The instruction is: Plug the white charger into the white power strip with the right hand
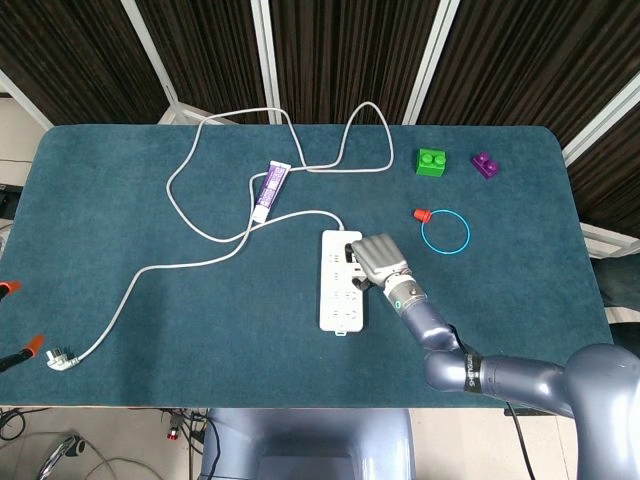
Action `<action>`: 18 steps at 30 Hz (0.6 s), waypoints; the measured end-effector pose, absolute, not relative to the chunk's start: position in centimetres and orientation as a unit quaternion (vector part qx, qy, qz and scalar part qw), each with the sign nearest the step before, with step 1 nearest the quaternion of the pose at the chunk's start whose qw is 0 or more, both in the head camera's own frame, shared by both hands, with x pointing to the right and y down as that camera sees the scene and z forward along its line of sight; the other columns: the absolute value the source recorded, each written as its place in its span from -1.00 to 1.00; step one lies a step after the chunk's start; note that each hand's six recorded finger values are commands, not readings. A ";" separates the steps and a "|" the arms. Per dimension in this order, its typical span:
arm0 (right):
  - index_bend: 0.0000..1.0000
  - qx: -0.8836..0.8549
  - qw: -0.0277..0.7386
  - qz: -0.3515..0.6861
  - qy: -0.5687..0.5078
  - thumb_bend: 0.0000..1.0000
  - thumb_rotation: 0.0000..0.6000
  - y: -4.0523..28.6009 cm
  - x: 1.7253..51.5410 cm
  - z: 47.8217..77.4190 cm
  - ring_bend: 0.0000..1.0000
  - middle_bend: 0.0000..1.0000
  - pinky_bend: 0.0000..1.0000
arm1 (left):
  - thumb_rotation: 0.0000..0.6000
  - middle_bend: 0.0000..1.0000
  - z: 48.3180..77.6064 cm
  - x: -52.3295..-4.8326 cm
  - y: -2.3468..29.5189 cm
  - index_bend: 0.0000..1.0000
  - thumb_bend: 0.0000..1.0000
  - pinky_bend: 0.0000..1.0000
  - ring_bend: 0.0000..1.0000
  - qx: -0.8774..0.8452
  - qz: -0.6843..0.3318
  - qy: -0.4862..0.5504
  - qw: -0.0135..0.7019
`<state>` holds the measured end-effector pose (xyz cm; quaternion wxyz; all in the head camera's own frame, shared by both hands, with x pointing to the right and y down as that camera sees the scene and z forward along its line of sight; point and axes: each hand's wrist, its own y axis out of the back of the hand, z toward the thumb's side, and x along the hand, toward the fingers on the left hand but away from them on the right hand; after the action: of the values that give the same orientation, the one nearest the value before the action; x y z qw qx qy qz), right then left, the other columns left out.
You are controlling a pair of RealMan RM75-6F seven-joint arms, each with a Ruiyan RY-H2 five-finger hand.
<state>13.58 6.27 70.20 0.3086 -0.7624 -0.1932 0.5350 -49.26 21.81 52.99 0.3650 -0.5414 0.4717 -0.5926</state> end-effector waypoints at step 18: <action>0.71 -0.759 0.307 0.544 -0.181 0.00 1.00 6.5 13.3 70.7 0.29 0.33 -0.10 | 1.00 -0.83 53.0 -49.3 21.8 -0.46 -0.74 -0.81 -0.94 -0.541 -0.593 0.472 0.364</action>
<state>13.27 6.52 70.67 0.3074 -0.7595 -0.1809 0.5440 -49.34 21.78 52.98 0.3641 -0.5411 0.4724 -0.5928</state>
